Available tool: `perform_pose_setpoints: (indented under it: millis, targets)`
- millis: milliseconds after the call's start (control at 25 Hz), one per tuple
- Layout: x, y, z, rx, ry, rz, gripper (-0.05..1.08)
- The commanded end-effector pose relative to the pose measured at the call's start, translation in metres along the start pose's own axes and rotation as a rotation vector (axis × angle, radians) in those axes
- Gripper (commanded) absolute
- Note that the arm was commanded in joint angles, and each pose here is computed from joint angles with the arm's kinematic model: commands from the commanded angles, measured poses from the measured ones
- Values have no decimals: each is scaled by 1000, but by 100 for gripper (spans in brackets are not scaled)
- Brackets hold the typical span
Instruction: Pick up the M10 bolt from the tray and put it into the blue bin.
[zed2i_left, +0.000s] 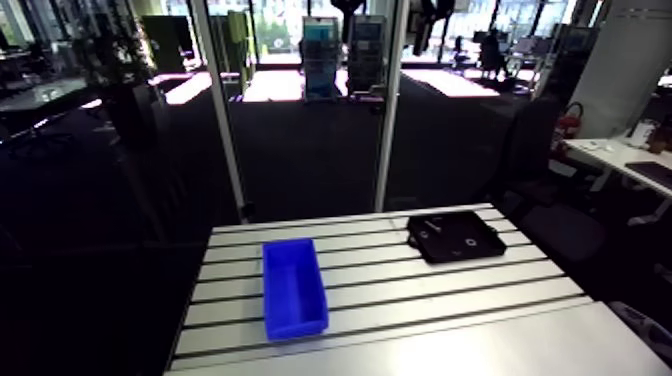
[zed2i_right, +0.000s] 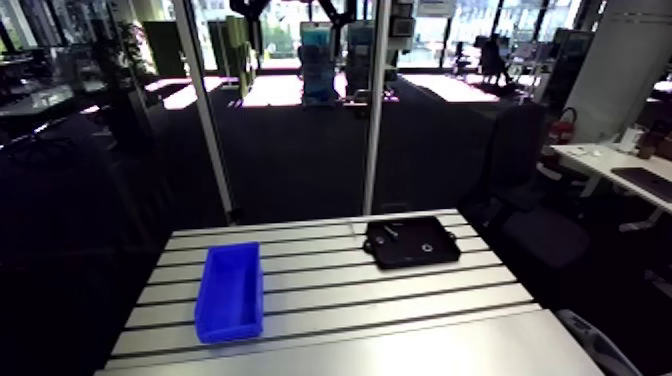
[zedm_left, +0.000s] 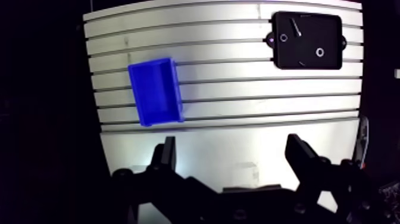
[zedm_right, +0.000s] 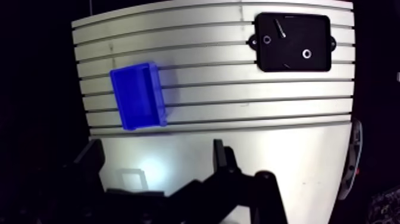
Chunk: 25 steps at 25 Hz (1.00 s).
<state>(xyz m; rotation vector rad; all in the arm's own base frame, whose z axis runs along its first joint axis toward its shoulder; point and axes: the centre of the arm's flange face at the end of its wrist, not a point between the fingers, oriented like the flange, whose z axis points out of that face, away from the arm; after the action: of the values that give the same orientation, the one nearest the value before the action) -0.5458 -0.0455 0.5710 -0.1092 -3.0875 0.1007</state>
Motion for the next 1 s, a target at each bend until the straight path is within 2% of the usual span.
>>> perform_pose_setpoints:
  millis: [40, 360, 600, 1000]
  targets:
    - [3, 1, -2, -2, 6, -9, 1]
    - [14, 5, 3, -4, 0, -70, 1]
    - [32, 14, 15, -5, -19, -128, 1]
    - [68, 113, 24, -4, -21, -156, 1]
